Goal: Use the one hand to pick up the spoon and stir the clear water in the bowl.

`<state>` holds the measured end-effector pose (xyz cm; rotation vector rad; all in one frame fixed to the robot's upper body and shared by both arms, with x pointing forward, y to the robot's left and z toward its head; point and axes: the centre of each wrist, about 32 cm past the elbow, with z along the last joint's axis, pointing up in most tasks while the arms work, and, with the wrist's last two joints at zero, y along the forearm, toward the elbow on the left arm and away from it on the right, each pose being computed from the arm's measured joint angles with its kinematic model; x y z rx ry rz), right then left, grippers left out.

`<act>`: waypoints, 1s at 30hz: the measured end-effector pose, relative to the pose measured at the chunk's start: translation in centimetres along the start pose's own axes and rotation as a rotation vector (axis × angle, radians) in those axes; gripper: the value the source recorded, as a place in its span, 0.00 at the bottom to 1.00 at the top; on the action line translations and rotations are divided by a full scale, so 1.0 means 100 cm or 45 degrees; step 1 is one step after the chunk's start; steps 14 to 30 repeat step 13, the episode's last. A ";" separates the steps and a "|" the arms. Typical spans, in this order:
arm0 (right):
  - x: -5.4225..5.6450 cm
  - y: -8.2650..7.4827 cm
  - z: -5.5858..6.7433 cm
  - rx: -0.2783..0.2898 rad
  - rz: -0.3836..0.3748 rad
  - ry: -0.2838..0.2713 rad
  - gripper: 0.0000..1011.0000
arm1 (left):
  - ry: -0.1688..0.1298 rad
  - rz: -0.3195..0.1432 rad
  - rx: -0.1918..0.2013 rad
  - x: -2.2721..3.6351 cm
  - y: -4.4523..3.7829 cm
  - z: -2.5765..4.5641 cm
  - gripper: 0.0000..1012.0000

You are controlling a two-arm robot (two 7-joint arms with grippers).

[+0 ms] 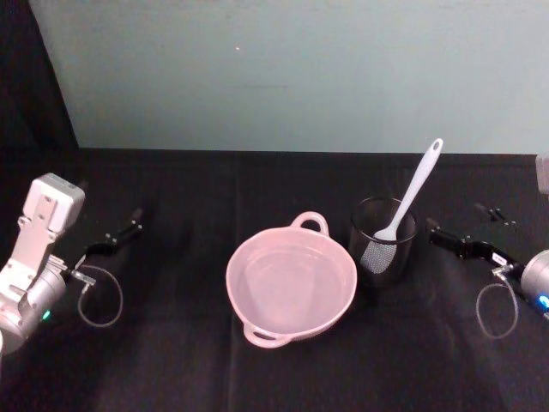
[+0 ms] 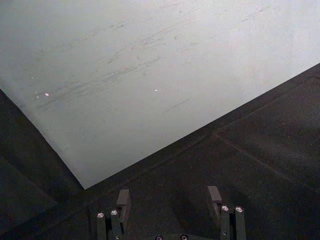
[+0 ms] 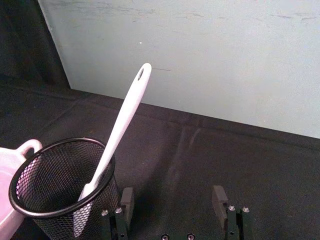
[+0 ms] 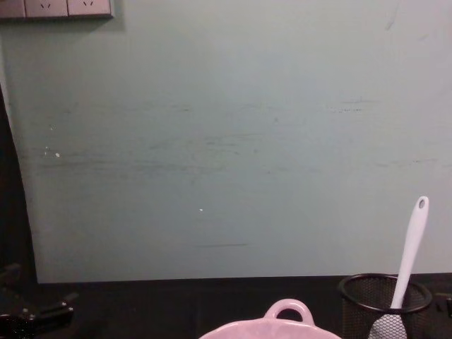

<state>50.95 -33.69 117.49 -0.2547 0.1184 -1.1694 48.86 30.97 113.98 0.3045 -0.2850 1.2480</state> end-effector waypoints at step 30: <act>0.000 0.000 0.000 0.001 0.002 0.002 0.99 | 0.000 0.000 0.000 0.0000 0.0000 0.0000 0.99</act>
